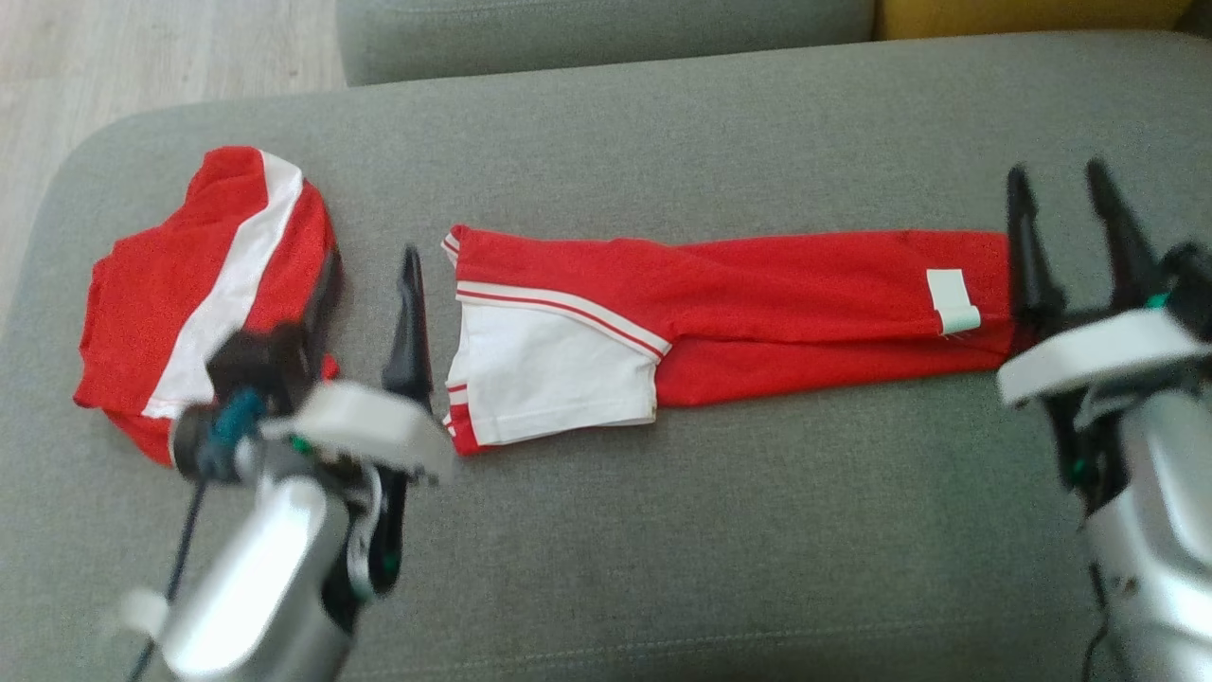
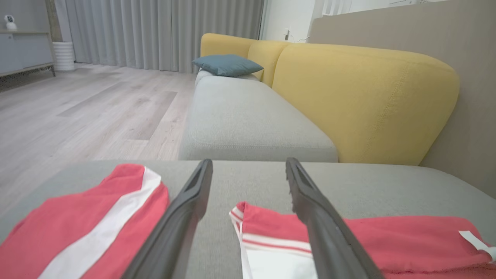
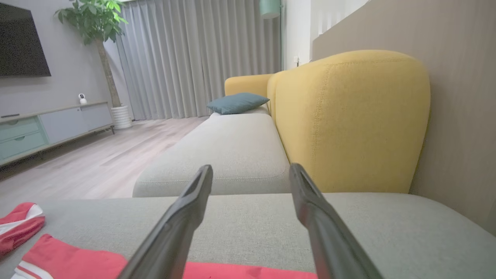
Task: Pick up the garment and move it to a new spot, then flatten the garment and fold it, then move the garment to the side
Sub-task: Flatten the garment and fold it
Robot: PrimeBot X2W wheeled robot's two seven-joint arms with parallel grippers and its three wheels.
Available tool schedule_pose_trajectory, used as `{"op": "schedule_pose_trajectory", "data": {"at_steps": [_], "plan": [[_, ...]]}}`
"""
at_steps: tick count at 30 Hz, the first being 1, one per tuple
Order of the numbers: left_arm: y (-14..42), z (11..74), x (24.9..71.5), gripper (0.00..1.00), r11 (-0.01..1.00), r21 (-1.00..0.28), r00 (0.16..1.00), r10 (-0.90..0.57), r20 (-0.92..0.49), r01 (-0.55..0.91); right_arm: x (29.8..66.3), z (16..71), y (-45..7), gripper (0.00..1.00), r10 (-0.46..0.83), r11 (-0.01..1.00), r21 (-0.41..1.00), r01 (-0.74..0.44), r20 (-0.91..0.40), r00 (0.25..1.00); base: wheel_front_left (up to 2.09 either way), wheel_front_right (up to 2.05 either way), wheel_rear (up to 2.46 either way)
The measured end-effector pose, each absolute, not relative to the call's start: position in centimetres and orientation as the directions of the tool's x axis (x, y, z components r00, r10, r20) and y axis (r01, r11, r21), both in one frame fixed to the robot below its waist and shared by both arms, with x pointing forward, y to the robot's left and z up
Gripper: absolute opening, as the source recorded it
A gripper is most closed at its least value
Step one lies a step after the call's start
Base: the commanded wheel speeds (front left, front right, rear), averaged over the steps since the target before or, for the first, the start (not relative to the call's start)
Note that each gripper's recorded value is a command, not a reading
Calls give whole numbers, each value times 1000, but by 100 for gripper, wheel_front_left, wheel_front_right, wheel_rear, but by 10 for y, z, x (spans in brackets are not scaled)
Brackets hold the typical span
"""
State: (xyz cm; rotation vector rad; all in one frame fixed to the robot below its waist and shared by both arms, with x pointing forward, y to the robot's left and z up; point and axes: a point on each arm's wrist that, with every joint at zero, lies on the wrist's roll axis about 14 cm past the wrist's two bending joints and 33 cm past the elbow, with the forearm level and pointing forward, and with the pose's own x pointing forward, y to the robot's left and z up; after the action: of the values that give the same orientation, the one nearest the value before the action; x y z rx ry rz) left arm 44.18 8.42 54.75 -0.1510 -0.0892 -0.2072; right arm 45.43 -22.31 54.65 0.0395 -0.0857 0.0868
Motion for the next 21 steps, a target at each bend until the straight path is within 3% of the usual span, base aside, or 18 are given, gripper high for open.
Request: {"op": "schedule_pose_trajectory", "data": {"at_steps": [6, 13, 21], "plan": [[92, 521, 413, 100, 970, -182, 986, -156, 56, 164, 431, 516, -213, 100, 63, 996, 54, -65, 35, 997, 0, 0, 0], [92, 515, 411, 100, 968, -171, 983, -173, 65, 182, 431, 496, -215, 100, 31, 996, 81, -29, -23, 999, 0, 0, 0], [93, 493, 426, 100, 969, -163, 982, -185, 24, 186, 441, 437, -262, 100, -143, 971, 144, 188, -276, 950, 0, 0, 0]]}}
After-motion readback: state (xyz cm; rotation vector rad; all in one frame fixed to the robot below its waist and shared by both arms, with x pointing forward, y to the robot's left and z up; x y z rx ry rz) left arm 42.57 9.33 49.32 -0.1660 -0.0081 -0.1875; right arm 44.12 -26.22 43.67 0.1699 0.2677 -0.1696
